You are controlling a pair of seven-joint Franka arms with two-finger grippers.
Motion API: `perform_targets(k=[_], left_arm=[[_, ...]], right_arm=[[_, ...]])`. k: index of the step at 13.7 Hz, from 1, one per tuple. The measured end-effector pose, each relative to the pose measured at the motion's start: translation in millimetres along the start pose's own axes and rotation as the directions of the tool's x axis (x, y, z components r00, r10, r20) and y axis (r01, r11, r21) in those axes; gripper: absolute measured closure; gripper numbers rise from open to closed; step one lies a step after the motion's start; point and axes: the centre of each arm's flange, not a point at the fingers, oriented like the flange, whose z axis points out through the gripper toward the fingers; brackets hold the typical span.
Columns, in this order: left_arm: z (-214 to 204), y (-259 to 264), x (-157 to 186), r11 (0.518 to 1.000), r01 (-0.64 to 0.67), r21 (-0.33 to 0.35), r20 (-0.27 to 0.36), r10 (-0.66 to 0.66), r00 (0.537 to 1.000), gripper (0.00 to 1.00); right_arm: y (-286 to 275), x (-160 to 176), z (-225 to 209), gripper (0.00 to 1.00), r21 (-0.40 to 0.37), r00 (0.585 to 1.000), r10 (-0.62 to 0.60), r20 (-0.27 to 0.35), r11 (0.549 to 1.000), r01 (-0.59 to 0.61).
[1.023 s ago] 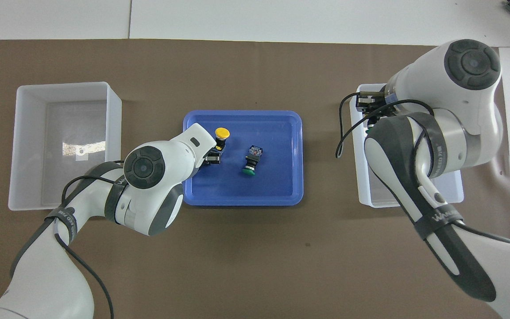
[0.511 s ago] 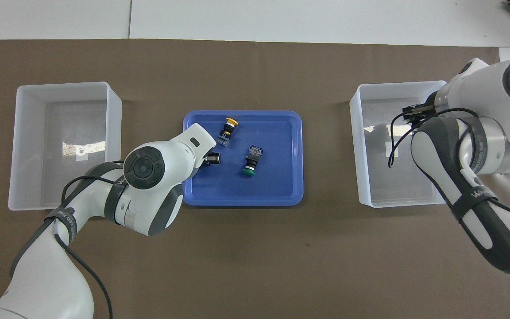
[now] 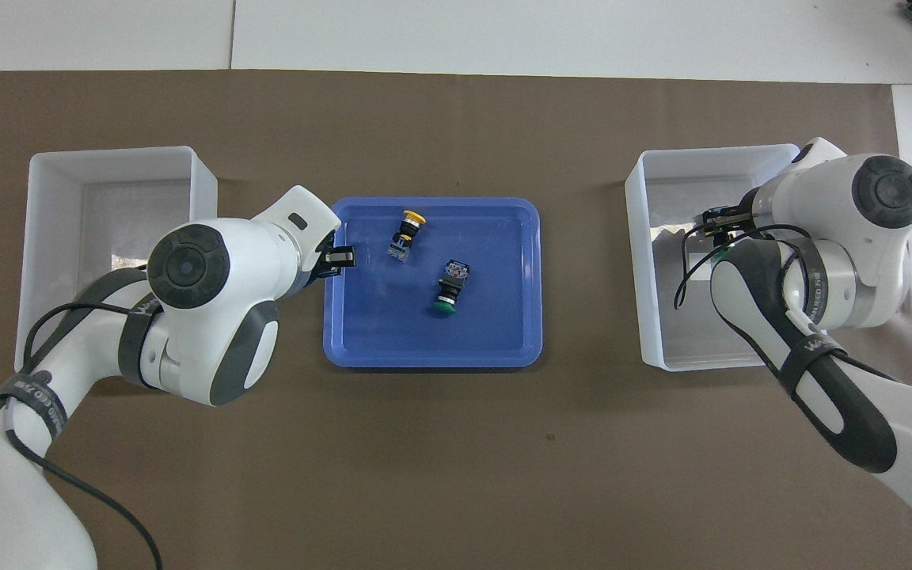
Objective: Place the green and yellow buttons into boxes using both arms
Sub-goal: 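Lower the yellow button into the left box while the right gripper returns, then grasp the second green button on the tray with the right gripper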
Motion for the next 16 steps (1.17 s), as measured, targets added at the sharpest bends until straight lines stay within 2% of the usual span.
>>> perform_targets(k=[3, 5, 8, 12, 14, 16], left_arm=[[-33.7, -38.8, 34.2, 0.999, 0.034, 0.019, -0.007, -0.034, 0.999, 0.61], [-45.2, -70.0, 49.6, 0.999, 0.032, 0.033, -0.013, -0.031, 0.999, 0.61], [-52.0, -132.1, 64.6, 0.998, 0.022, 0.058, -0.022, -0.021, 1.000, 0.61], [-56.5, -208.6, 71.4, 0.995, -0.028, 0.091, -0.035, 0.032, 0.999, 0.61], [-53.6, -228.0, 70.2, 0.994, -0.033, 0.101, -0.061, 0.039, 0.997, 0.61], [-41.9, -231.4, 65.6, 0.993, -0.050, 0.103, -0.075, 0.058, 0.995, 0.61]], right_arm=[[-9.4, 9.6, -28.6, 0.01, 0.005, 1.000, -0.007, -0.023, 1.000, 0.007], [-28.9, 18.9, -70.4, 0.00, 0.023, 1.000, 0.014, -0.010, 1.000, -0.013], [-91.3, 32.8, -122.3, 0.00, 0.069, 0.994, 0.108, -0.024, 0.992, -0.106], [-222.7, 23.3, -126.3, 0.00, 0.145, 0.961, 0.277, 0.001, 0.951, -0.274], [-288.7, 10.5, -112.9, 0.00, 0.178, 0.943, 0.331, 0.016, 0.928, -0.329], [-328.8, -0.1, -92.1, 0.00, 0.201, 0.923, 0.383, 0.035, 0.902, -0.382]])
